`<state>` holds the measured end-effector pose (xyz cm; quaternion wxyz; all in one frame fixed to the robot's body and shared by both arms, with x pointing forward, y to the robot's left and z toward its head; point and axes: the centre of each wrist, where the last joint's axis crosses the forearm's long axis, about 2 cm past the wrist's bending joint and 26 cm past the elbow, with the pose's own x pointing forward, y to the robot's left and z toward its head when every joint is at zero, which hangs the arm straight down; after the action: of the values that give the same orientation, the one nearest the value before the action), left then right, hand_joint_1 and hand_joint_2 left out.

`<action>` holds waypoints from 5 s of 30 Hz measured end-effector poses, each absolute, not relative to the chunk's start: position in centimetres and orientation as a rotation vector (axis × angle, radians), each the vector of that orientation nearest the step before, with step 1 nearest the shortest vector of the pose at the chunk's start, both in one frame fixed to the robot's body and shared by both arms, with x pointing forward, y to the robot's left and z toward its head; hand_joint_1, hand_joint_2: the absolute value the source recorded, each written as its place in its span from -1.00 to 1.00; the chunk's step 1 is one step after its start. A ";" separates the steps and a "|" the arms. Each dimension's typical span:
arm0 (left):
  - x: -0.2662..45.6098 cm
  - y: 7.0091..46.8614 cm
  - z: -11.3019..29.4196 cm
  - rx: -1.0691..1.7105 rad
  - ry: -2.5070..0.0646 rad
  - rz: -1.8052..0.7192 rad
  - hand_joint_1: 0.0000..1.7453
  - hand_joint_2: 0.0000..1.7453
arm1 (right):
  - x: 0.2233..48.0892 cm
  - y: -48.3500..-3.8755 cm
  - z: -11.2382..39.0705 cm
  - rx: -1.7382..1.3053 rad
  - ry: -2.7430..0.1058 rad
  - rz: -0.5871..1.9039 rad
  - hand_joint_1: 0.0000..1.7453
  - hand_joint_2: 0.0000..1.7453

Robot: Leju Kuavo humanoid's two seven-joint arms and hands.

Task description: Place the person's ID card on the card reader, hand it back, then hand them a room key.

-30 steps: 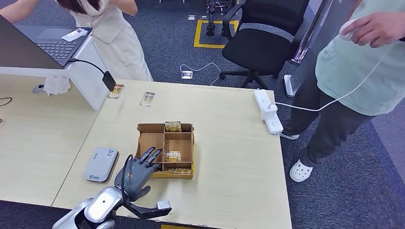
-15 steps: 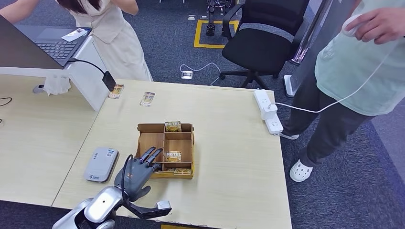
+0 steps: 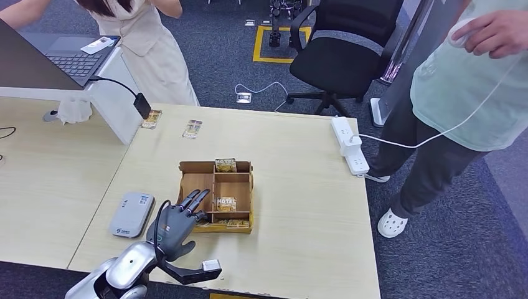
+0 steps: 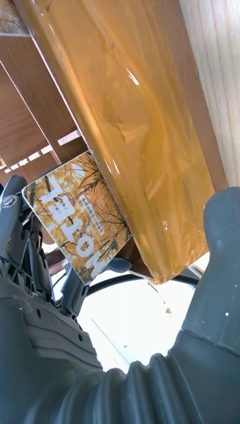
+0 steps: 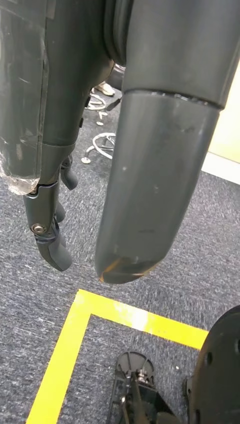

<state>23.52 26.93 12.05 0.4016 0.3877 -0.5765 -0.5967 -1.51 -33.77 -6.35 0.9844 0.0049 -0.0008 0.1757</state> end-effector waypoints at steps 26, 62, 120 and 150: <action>23.2 27.3 12.0 0.953 -1.469 -1.481 -1.00 1.00 | -1.6 -33.4 -5.7 0.005 0.001 0.383 -1.00 -1.00; 22.7 27.5 11.9 0.929 -1.469 -1.483 -1.00 1.00 | -1.6 -33.1 -5.1 0.008 0.004 0.380 -1.00 -1.00; 22.1 27.7 12.6 0.957 -1.501 -1.492 -1.00 1.00 | -1.6 -33.0 -4.9 0.007 0.006 0.375 -1.00 -1.00; 22.0 28.8 12.9 0.983 -1.486 -1.499 -1.00 1.00 | -1.8 -33.1 -4.4 0.009 0.000 0.376 -1.00 -1.00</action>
<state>21.98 28.84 12.94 0.3954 0.3878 -0.5862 -0.5913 -1.81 -33.06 -4.38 0.9824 0.0043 0.0001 0.1868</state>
